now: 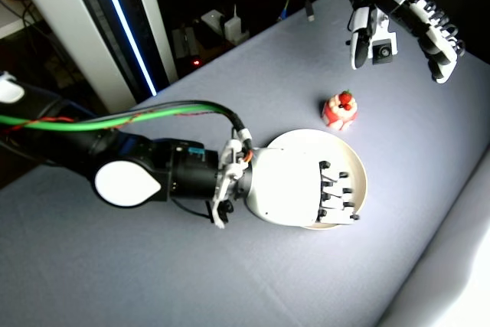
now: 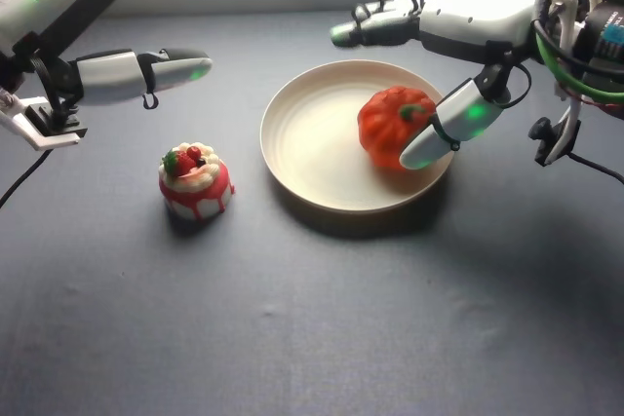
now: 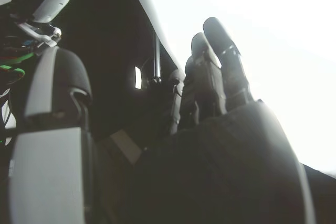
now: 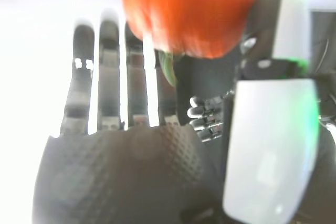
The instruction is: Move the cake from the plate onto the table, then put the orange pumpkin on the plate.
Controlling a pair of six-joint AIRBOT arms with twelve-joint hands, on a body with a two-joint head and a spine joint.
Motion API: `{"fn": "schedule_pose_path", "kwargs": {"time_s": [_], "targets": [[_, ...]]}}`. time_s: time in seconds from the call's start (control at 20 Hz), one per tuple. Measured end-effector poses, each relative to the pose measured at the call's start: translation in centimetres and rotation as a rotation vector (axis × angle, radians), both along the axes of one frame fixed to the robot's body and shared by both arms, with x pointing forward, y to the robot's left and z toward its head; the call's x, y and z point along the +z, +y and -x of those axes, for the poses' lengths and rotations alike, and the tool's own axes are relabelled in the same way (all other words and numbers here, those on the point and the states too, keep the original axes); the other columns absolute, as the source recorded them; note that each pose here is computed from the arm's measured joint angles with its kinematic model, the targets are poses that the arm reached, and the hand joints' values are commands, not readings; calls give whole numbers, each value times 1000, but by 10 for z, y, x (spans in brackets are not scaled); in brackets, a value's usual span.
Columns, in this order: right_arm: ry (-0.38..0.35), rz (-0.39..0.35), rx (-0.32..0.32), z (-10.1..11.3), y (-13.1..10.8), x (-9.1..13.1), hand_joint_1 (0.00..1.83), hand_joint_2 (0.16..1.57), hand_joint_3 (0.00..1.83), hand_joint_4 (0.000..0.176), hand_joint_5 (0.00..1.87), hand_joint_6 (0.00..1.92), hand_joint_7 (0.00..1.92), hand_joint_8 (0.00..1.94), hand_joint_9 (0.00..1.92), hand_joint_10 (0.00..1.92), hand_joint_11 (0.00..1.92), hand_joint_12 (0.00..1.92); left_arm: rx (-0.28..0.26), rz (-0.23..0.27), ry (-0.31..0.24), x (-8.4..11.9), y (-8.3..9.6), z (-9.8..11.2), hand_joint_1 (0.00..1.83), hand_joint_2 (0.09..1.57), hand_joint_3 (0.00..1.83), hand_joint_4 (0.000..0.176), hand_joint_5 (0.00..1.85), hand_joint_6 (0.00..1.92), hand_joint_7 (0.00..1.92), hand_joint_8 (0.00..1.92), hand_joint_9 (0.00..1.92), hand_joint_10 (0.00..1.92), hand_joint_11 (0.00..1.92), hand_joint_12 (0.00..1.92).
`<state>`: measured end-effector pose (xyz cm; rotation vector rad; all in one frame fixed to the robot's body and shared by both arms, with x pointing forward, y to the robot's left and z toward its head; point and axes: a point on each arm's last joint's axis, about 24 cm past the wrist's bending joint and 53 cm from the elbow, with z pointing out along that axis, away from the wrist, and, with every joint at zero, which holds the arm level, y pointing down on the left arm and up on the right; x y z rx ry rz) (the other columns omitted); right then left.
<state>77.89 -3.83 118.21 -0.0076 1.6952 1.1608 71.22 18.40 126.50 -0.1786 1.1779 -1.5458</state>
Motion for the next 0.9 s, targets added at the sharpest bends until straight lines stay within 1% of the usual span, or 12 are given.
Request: {"fn": "schedule_pose_path", "kwargs": {"time_s": [0.1, 0.15, 0.25, 0.3, 0.4, 0.5, 0.55, 0.6, 0.7, 0.75, 0.85, 0.9], "targets": [[0, -3, 1, 0, 0, 0, 872, 647, 0, 176, 0, 0, 0, 0, 0, 0, 0, 93, 0, 0, 0, 0, 0, 0, 1039, 1120, 0, 54, 60, 1, 83, 3, 378, 55, 0, 1176], [0, -4, 1, 0, 0, 0, 871, 664, 6, 176, 0, 0, 0, 0, 0, 0, 0, 78, -1, 0, -1, 0, 0, 0, 1022, 1131, 2, 50, 58, 0, 79, 0, 386, 53, 0, 1159], [8, -5, 7, 4, 1, -2, 864, 648, 0, 176, 0, 0, 0, 0, 0, 0, 0, 22, 0, 2, -3, 1, 0, 0, 1027, 1125, 0, 61, 74, 3, 100, 5, 379, 44, 0, 1098], [9, 0, 23, 13, -1, -1, 913, 686, 16, 175, 0, 0, 0, 0, 0, 0, 0, 7, -1, 1, -2, 1, -1, 0, 1075, 1107, 0, 60, 67, 0, 105, 2, 350, 25, 0, 1023], [2, 2, 23, 19, -11, 4, 967, 696, 20, 176, 0, 0, 0, 0, 0, 0, 0, 1, -1, 1, 1, 0, -1, 0, 1082, 1105, 0, 59, 69, 1, 107, 2, 330, 16, 0, 1020], [-11, 16, 5, 25, -38, 14, 844, 716, 27, 176, 0, 0, 0, 0, 0, 0, 5, 2, 8, 25, 21, -4, 3, 0, 1073, 1095, 0, 69, 55, 3, 92, 2, 267, 14, 0, 750], [-14, 26, -10, 26, -51, 17, 736, 733, 30, 176, 0, 0, 0, 0, 0, 0, 62, 31, 15, 22, 39, -10, 6, 0, 1043, 1110, 6, 73, 62, 7, 87, 1, 251, 12, 0, 716], [-16, 40, -22, 29, -62, 20, 756, 722, 0, 176, 10, 1, 0, 0, 0, 0, 12, 315, 24, 10, 62, -18, 11, 2, 1019, 1123, 4, 71, 70, 4, 88, 1, 244, 8, 0, 779], [-7, 62, -43, 40, -83, 24, 887, 763, 6, 176, 10, 3, 0, 0, 0, 0, 0, 31, 54, 5, 98, -27, 28, 5, 1008, 1125, 0, 69, 51, 2, 70, 7, 255, 10, 0, 1111], [-25, 70, -55, 44, -89, 28, 888, 756, 2, 176, 23, 7, 0, 0, 0, 0, 0, 5, 72, 11, 107, -29, 38, 7, 1025, 1106, 0, 58, 36, 1, 73, 5, 249, 6, 0, 1195], [-69, 92, -81, 55, -106, 41, 966, 793, 16, 176, 63, 21, 0, 0, 0, 0, 0, 0, 121, 31, 125, -34, 60, 6, 1045, 1081, 0, 51, 14, 0, 52, 0, 211, 0, 0, 1195], [-74, 89, -96, 57, -113, 45, 970, 751, 0, 176, 80, 24, 0, 0, 0, 0, 0, 0, 138, 31, 135, -38, 67, 6, 1030, 1073, 0, 54, 11, 0, 49, 0, 214, 2, 0, 1148]]}}
